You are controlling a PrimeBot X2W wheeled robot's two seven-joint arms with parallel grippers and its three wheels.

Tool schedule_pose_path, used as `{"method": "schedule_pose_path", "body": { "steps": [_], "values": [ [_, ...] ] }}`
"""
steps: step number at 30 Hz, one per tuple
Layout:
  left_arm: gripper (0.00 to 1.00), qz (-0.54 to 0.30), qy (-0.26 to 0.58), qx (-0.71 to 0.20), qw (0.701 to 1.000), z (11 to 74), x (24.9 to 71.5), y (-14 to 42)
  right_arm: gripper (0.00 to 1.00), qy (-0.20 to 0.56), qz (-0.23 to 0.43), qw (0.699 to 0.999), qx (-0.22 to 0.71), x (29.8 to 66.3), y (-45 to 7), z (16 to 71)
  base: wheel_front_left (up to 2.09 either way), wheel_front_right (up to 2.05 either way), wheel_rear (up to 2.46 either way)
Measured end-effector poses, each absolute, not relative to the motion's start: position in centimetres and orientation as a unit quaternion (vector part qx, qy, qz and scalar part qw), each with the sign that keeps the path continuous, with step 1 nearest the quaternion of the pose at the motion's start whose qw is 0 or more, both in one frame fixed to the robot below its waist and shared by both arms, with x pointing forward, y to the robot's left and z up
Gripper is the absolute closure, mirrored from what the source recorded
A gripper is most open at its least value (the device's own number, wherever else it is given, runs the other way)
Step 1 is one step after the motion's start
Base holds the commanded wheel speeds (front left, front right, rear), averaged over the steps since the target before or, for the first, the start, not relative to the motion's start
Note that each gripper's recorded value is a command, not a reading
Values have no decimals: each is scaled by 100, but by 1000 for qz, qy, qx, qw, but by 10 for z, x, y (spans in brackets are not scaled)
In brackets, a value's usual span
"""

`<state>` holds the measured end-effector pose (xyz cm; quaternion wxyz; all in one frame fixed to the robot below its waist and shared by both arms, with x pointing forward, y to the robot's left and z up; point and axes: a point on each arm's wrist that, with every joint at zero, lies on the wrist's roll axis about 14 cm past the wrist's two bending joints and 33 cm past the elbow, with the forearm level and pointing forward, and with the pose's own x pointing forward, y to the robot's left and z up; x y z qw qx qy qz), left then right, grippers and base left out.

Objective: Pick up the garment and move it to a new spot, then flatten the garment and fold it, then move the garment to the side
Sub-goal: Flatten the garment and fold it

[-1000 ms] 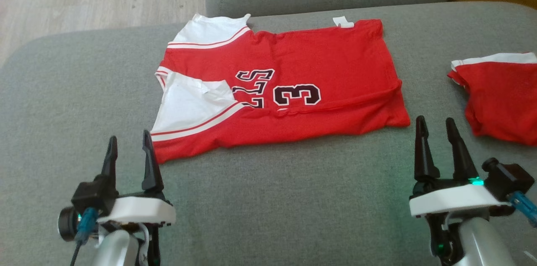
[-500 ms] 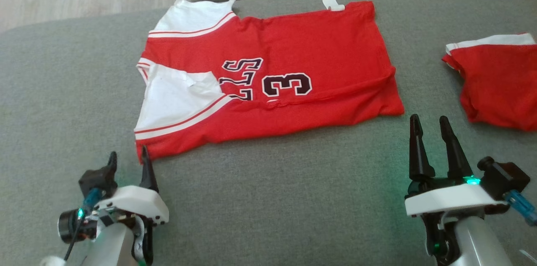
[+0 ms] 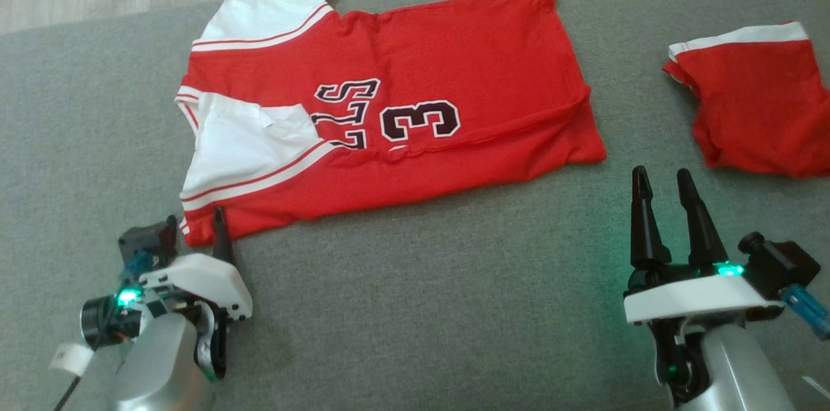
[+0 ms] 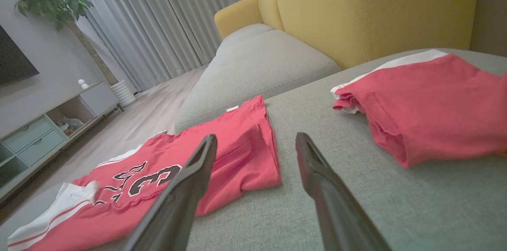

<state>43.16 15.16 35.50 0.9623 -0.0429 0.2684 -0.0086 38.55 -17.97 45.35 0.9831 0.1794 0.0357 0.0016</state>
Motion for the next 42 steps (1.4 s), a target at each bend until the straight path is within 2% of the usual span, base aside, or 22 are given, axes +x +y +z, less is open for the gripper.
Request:
{"method": "schedule_pose_path", "body": {
  "steps": [3,4,5,10,16,23,42],
  "values": [
    [0,-5,281,-45,959,352,434,152,0,31,-2,983,180,388,-183,456,0,0,0],
    [30,-5,285,-45,958,352,435,152,0,29,-2,983,180,388,-183,457,0,0,0],
    [100,-6,288,-46,957,352,435,151,0,28,-3,983,180,388,-183,458,0,0,0],
    [100,-14,277,-50,959,357,436,148,0,24,-5,983,180,388,-186,460,0,0,0],
    [100,-18,179,-56,982,396,451,148,0,50,-1,985,168,389,-182,445,0,0,0],
    [100,-35,86,-60,994,442,467,142,0,85,11,986,140,413,-179,438,0,0,0],
    [100,-48,76,-46,995,445,460,142,0,276,38,957,78,449,-160,365,0,0,0]
  ]
}}
